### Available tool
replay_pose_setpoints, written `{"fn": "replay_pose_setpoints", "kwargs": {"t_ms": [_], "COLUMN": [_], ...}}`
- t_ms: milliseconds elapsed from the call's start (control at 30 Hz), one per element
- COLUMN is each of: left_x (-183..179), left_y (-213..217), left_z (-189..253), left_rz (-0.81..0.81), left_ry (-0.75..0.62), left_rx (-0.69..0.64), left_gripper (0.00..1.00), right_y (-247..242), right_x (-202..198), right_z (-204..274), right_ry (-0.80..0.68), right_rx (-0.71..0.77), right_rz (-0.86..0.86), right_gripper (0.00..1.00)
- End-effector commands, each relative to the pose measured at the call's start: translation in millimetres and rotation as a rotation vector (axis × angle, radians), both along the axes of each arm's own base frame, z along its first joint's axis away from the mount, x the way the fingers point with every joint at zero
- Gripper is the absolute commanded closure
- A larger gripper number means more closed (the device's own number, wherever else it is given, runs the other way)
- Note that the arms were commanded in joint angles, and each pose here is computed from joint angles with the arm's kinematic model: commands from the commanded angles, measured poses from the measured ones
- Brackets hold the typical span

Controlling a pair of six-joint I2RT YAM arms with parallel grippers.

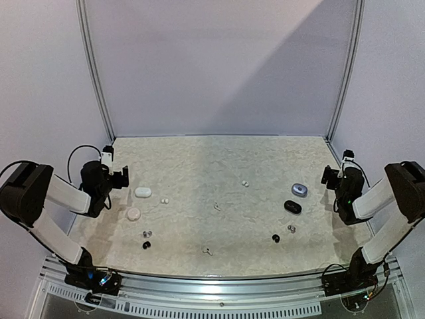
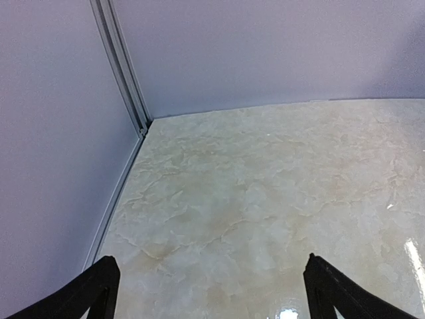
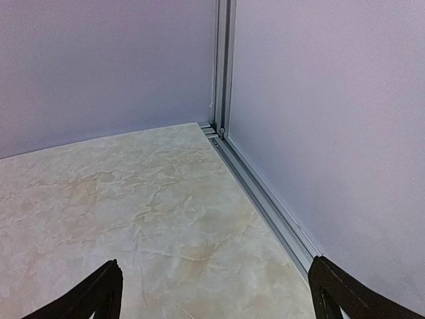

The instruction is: Insert the wireless bluetooth earbuds into the charging case

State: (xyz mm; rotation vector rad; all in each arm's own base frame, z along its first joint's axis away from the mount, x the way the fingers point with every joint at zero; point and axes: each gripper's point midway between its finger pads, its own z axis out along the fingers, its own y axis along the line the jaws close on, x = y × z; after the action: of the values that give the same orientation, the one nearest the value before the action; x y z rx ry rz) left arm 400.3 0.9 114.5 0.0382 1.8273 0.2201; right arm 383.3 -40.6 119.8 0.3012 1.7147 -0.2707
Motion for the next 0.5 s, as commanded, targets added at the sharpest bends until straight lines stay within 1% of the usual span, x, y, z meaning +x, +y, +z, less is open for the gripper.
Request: {"fn": "replay_pose_setpoints", "kwargs": {"t_ms": [0,33,100,133,167,233,300,400,433,467], "left_x": [4,4,4,5,5,5,8,19,26,31], "left_y": [5,5,5,5,5,5,-5,-12,-14,-20], "left_z": [2,2,2,2,2,2,4,16,21,24], "left_rz": [0.016,0.015,0.016,0.015,0.014,0.010,-0.062,-0.104,-0.114,-0.161], "left_ry": [-0.002,-0.002,-0.002,-0.002,-0.002,-0.001,0.005,0.086,0.138,0.211], "left_rx": [-0.005,-0.005,-0.005,-0.005,-0.007,-0.011,-0.015,-0.016,-0.015,0.006], "left_gripper": [0.01,0.01,0.01,0.01,0.01,0.01,0.01,0.01,0.01,0.01], "right_y": [1,2,10,18,26,44,49,50,49,49], "right_x": [3,2,4,8,14,25,26,20,20,22], "right_z": [19,20,17,12,21,40,49,42,40,45], "right_ry": [-0.040,-0.055,-0.030,0.024,0.064,0.198,0.343,0.514,0.551,0.567], "right_rx": [0.011,0.008,-0.007,-0.014,-0.011,0.006,-0.012,0.014,0.027,0.055], "right_rz": [0.006,0.015,0.070,0.119,0.166,0.262,0.304,0.306,0.294,0.277], "right_gripper": [0.01,0.01,0.01,0.01,0.01,0.01,0.01,0.01,0.01,0.01]}}
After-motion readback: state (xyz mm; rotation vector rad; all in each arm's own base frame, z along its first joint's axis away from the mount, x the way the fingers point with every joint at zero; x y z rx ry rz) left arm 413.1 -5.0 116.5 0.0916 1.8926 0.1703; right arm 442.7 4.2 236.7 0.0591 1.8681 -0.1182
